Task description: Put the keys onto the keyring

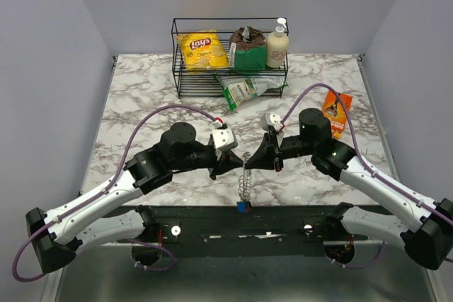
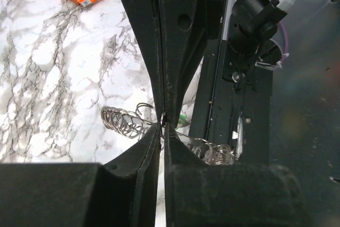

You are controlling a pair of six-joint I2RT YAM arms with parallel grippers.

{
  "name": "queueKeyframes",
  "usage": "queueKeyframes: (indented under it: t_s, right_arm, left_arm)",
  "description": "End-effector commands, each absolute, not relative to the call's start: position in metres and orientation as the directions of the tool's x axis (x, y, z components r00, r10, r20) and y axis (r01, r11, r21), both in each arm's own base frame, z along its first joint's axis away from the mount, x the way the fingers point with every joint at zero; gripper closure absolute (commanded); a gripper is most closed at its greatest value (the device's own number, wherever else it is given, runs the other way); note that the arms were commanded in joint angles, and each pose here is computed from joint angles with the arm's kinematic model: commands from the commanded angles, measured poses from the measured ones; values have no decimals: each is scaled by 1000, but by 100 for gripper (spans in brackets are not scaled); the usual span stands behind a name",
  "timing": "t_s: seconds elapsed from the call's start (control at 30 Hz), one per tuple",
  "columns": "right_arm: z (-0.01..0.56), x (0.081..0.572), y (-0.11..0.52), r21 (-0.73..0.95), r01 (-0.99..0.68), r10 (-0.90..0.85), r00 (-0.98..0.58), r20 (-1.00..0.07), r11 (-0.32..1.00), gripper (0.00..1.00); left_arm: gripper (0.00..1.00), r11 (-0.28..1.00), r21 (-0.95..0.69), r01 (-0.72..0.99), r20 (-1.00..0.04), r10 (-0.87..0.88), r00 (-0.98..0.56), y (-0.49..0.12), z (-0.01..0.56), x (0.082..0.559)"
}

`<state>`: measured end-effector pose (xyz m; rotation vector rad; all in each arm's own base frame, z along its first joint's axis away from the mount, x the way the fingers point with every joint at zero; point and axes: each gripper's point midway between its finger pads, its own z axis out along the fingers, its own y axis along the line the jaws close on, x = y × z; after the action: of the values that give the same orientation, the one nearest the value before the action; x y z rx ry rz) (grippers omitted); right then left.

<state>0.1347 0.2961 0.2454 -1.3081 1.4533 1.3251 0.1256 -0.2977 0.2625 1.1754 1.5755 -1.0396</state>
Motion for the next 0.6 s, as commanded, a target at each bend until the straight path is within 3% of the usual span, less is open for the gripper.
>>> queueKeyframes:
  t_s: [0.0, 0.03, 0.07, 0.13, 0.43, 0.57]
  right_arm:
    - [253, 134, 294, 172, -983, -185, -159, -970, -57, 99]
    - [252, 134, 293, 170, -984, -185, -156, -970, -58, 99]
    - [252, 134, 293, 168, -984, -185, -155, -971, -58, 99]
    - [253, 133, 292, 163, -985, -182, -150, -972, -61, 99]
    - [250, 131, 289, 147, -988, -181, -135, -974, -56, 99]
    - [249, 129, 287, 133, -990, -176, -122, -977, -53, 99]
  left_arm:
    - [75, 139, -52, 989, -962, 258, -87, -289, 287, 114]
    - [61, 134, -40, 990, -965, 253, -73, -287, 296, 113]
    - [53, 127, -36, 991, -963, 262, -69, -287, 298, 112]
    - [45, 110, -34, 993, -955, 291, -64, -285, 304, 109]
    - [43, -35, -209, 977, -882, 439, -173, -300, 289, 98]
    - [51, -64, -295, 953, -844, 486, -229, -307, 276, 98]
